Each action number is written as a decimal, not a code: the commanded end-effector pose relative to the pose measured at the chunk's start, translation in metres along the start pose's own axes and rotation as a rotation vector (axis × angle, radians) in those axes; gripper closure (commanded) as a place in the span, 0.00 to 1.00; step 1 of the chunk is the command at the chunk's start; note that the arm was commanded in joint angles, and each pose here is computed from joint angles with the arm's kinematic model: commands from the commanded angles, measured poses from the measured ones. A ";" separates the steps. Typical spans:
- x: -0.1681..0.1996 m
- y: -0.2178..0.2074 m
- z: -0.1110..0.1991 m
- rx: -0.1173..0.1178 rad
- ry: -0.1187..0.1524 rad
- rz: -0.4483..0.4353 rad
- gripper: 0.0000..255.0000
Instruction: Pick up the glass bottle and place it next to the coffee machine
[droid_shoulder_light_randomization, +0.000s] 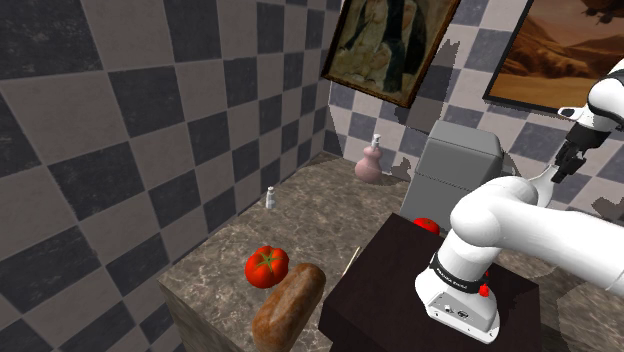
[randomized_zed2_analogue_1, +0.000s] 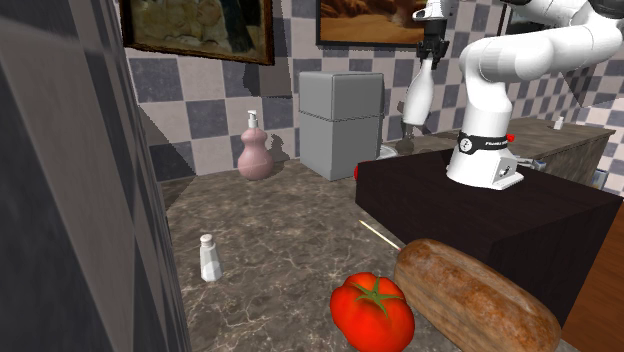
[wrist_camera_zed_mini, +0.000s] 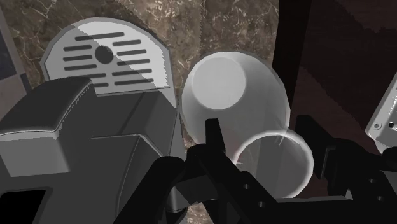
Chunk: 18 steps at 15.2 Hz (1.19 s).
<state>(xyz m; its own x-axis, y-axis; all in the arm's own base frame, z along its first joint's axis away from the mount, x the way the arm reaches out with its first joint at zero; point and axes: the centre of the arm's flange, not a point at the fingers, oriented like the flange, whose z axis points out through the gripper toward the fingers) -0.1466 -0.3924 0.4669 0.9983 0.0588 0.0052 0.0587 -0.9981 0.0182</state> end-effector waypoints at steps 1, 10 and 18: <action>0.001 0.000 0.010 -0.001 0.000 0.000 1.00; 0.001 0.000 0.058 -0.001 0.000 0.000 1.00; 0.001 -0.001 0.100 -0.001 0.000 0.000 1.00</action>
<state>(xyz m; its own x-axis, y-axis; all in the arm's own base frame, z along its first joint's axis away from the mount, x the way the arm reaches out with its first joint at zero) -0.1457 -0.3925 0.3721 0.9982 0.0589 0.0054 0.0588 -0.9981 0.0184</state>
